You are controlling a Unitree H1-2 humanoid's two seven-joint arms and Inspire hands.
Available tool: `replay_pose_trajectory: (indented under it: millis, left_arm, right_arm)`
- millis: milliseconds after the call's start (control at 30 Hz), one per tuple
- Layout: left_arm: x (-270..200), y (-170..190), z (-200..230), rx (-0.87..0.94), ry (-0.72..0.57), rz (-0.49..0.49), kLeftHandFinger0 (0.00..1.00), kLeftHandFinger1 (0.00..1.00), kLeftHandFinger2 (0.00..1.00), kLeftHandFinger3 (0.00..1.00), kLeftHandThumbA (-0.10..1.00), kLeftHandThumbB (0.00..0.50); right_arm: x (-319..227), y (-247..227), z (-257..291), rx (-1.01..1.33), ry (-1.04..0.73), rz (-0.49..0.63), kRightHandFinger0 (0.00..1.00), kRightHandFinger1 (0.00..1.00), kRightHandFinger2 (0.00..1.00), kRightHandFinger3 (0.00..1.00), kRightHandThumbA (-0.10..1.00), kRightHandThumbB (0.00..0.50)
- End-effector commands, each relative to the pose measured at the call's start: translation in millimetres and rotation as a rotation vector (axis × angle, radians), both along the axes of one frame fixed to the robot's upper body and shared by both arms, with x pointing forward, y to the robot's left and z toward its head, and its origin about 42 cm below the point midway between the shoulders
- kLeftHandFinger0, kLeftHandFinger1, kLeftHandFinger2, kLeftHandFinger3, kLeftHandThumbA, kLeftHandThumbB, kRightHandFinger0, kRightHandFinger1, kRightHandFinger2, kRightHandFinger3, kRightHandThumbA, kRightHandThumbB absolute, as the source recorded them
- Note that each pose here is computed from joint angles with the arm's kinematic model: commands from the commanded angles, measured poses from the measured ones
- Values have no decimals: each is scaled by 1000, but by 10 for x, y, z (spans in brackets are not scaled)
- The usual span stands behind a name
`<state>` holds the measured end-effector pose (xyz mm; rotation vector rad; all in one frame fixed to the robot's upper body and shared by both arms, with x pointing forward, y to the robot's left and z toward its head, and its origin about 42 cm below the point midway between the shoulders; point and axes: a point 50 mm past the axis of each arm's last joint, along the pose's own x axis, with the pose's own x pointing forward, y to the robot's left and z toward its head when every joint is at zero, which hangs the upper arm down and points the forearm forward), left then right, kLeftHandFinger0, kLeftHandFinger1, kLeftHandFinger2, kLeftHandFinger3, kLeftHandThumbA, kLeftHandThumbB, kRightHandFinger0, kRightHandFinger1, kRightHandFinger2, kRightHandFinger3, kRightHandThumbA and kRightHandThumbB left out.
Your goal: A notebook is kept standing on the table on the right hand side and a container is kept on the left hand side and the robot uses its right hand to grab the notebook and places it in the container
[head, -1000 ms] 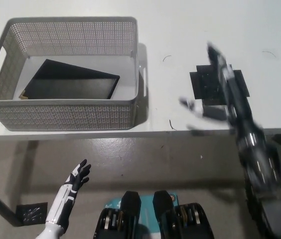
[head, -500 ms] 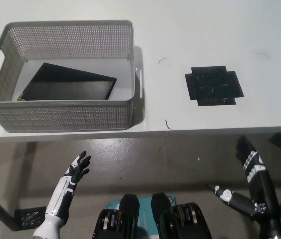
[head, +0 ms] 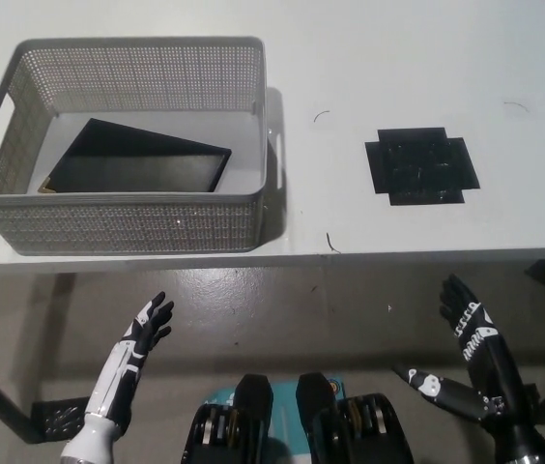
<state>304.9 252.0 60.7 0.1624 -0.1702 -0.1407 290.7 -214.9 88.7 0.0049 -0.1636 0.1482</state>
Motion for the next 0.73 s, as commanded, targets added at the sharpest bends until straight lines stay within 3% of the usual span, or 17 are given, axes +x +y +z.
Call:
replay_pose_trajectory:
  millis: [0, 400, 700]
  left_arm:
    - [60, 30, 144, -6, -77, -18, 1000, 1000, 1000, 1000, 1000, 311]
    - [44, 32, 152, -11, -82, -12, 1000, 1000, 1000, 1000, 1000, 312]
    - [62, 30, 157, -14, -82, -14, 1000, 1000, 1000, 1000, 1000, 298]
  right_arm:
    - [87, -5, 138, 8, -84, 45, 1000, 1000, 1000, 1000, 1000, 216]
    - [99, 11, 108, 3, -68, 45, 1000, 1000, 1000, 1000, 1000, 285]
    - [114, 8, 107, 5, -66, 54, 1000, 1000, 1000, 1000, 1000, 287]
